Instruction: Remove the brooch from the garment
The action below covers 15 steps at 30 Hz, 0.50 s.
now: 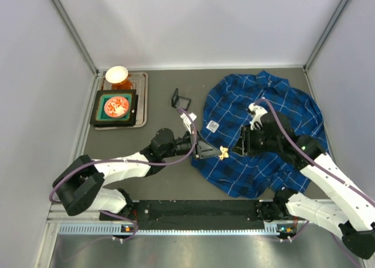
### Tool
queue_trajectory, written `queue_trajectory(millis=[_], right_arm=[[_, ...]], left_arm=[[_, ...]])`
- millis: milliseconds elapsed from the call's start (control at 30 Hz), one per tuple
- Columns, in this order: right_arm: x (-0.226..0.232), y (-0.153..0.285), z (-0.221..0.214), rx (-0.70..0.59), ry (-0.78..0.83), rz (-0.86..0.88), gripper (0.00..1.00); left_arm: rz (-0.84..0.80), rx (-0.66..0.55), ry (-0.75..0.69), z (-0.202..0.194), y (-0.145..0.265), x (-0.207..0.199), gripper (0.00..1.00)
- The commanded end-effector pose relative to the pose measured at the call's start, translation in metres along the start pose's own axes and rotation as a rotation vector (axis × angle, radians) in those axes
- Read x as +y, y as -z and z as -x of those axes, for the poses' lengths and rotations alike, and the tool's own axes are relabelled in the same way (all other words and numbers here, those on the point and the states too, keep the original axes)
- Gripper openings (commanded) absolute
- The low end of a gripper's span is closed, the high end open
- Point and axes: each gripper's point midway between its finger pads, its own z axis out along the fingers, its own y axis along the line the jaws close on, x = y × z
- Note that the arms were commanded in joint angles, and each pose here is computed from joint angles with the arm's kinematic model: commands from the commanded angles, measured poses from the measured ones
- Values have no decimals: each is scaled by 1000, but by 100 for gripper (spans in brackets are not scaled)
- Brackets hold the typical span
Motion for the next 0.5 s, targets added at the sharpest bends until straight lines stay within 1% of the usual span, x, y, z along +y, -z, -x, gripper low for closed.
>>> queue_trajectory(millis=[0,33,67,100,133,167,200,267,333,400,433,467], right_arm=[[4,-8,28,-214,-174,62,35],[9,-1,33,-266,-193,104,36],[16,1,35,-292,-237,150,41],[18,-4,32,-297,-250,181,43],[30,2,42,-341,-246,251,45],[34,3,45,-352,-267,279,50],[35,1,44,-359,-267,293,52],[38,3,50,-393,-252,298,54],[38,4,55,-418,-235,281,54],[40,3,61,-422,-225,279,47],[41,2,62,-422,-221,278,40],[43,1,63,-421,-203,279,36]], left_arm=[[-38,-154,-196,33,3,-24,0],[-41,-175,-211,37,5,-28,0],[-21,-189,-234,39,7,-24,0],[-3,-205,-245,41,8,-22,0],[19,-246,-262,49,10,-22,0],[42,-262,-296,54,10,-20,0],[88,-256,-297,54,11,-13,0],[126,-280,-340,63,12,-12,0],[155,-291,-353,66,15,-10,0],[172,-309,-370,71,16,-11,0],[172,-314,-371,72,17,-13,0],[172,-318,-376,73,17,-14,0]])
